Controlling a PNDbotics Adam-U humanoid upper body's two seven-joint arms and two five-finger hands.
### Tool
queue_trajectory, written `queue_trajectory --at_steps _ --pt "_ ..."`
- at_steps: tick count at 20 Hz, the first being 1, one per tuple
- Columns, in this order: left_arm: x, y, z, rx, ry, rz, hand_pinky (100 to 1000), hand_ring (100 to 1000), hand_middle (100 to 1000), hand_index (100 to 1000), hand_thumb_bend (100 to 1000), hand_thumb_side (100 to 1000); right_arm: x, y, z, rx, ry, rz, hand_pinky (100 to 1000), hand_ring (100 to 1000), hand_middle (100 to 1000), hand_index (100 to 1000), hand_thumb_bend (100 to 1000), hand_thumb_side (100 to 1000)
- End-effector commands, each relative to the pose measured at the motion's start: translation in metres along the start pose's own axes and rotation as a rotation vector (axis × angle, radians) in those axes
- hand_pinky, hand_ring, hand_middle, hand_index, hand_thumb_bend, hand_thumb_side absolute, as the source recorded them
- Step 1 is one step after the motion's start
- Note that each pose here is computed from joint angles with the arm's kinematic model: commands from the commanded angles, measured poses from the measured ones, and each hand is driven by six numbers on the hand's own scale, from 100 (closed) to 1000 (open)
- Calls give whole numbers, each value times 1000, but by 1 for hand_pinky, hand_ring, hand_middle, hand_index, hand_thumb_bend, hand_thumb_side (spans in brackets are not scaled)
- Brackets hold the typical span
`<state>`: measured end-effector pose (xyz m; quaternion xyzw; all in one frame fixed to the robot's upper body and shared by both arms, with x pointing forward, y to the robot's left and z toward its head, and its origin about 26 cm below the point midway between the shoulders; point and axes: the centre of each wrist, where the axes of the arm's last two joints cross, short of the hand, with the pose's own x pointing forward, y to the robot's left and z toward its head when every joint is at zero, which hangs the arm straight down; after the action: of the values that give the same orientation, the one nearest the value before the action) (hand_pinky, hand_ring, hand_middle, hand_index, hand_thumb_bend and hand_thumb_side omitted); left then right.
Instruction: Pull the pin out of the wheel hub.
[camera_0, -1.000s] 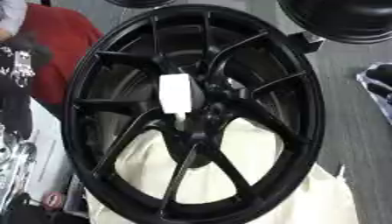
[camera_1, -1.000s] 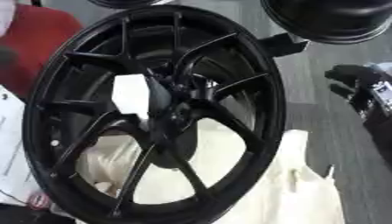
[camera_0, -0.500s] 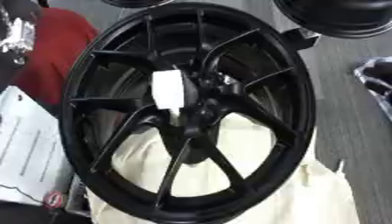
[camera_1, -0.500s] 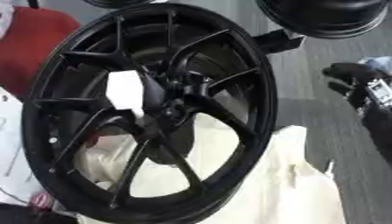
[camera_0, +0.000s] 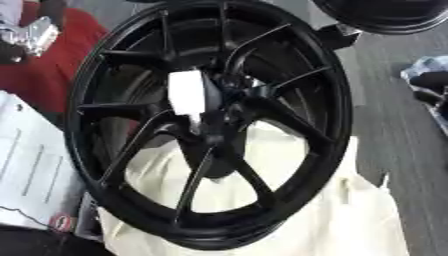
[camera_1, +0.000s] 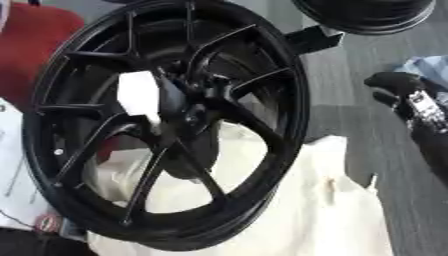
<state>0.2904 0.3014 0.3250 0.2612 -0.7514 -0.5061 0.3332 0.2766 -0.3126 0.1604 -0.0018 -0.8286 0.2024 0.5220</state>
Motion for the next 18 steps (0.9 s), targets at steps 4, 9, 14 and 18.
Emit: queue_trajectory --at_steps 4,9,14,18 --pt "27 15 -17 -255 -2 -87 852 772 699 831 100 556 5 -3 3 20 -2 58 956 952 760 791 100 781" --pt "51 13 -38 -424 -8 -99 874 808 744 871 100 601 4 -2 5 24 11 61 956 952 760 791 100 784" --pt "73 8 -56 -550 -4 -148 895 834 760 893 209 592 4 -3 5 19 18 55 955 952 760 791 100 785" --pt "78 2 -70 -609 39 -174 910 851 781 901 299 582 4 -4 6 10 35 55 955 952 760 790 100 789"
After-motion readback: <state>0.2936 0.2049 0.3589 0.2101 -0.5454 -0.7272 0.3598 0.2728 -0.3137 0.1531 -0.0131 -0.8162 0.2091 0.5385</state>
